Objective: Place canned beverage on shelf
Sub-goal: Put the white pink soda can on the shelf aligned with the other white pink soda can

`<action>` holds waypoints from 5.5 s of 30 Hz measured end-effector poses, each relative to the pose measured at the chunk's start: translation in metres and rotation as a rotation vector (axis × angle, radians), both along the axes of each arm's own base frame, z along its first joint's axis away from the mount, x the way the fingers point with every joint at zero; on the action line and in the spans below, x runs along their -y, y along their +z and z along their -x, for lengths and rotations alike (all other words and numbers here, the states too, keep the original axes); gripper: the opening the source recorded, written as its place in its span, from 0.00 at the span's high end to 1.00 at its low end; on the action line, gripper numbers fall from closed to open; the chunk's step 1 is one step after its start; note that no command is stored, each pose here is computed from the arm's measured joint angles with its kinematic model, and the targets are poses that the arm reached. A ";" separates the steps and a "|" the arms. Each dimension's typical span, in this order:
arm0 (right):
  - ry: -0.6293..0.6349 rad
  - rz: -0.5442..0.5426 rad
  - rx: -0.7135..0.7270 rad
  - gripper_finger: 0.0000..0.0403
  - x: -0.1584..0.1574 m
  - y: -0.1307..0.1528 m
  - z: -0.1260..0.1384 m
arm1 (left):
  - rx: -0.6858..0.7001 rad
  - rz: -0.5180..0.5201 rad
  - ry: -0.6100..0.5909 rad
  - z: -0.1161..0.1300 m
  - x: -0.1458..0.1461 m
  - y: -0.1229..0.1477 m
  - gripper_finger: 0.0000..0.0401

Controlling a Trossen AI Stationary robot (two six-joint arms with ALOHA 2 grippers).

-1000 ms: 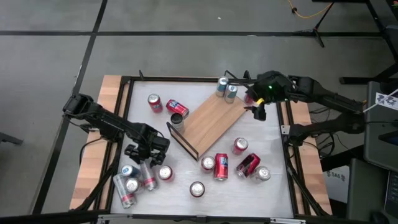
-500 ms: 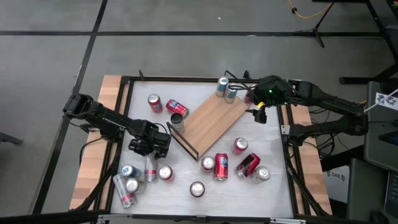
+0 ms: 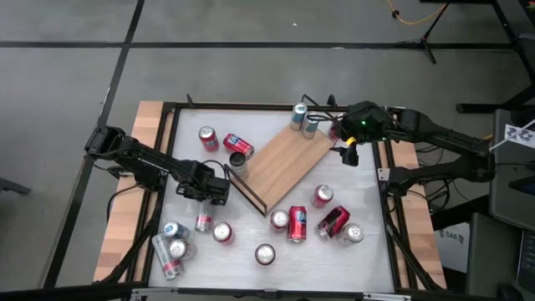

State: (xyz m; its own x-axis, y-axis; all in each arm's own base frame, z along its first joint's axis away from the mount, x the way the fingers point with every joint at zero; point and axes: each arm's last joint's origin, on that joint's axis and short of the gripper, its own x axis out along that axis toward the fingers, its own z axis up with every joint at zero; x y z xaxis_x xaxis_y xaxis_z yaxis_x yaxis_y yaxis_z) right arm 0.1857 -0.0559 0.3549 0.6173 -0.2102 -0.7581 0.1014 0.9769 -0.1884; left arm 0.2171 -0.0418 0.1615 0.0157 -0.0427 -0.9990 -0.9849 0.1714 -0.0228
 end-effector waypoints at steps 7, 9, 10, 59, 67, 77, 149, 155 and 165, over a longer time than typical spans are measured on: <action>0.000 0.000 -0.001 0.20 0.000 0.000 0.000 | 0.013 0.014 -0.008 0.009 0.001 -0.020 0.33; 0.000 0.000 -0.001 0.20 0.000 0.000 0.000 | 0.014 0.023 -0.004 0.010 0.001 -0.020 0.36; 0.000 0.000 -0.001 0.20 0.000 0.000 0.000 | 0.018 0.026 -0.006 0.009 0.001 -0.020 0.37; 0.257 -0.069 0.446 0.20 0.002 0.027 -0.038 | 1.197 -0.202 -0.492 0.026 0.011 0.128 0.40; 0.339 -0.124 0.472 0.20 0.007 0.016 -0.066 | 1.473 -0.353 -0.510 0.017 0.006 0.154 0.40; 0.315 -0.144 0.403 0.20 0.013 -0.003 -0.084 | 1.612 -0.754 -0.559 0.005 -0.020 0.175 0.40; 0.106 -0.041 0.231 0.20 0.018 -0.014 -0.075 | 1.128 -0.847 -1.316 -0.159 -0.167 0.052 0.38; 0.106 -0.041 0.231 0.20 0.018 -0.014 -0.075 | 1.158 -0.826 -1.270 -0.158 -0.172 0.053 0.38; 0.106 -0.041 0.231 0.20 0.018 -0.014 -0.075 | 1.361 -0.834 -1.287 -0.145 -0.205 0.067 0.38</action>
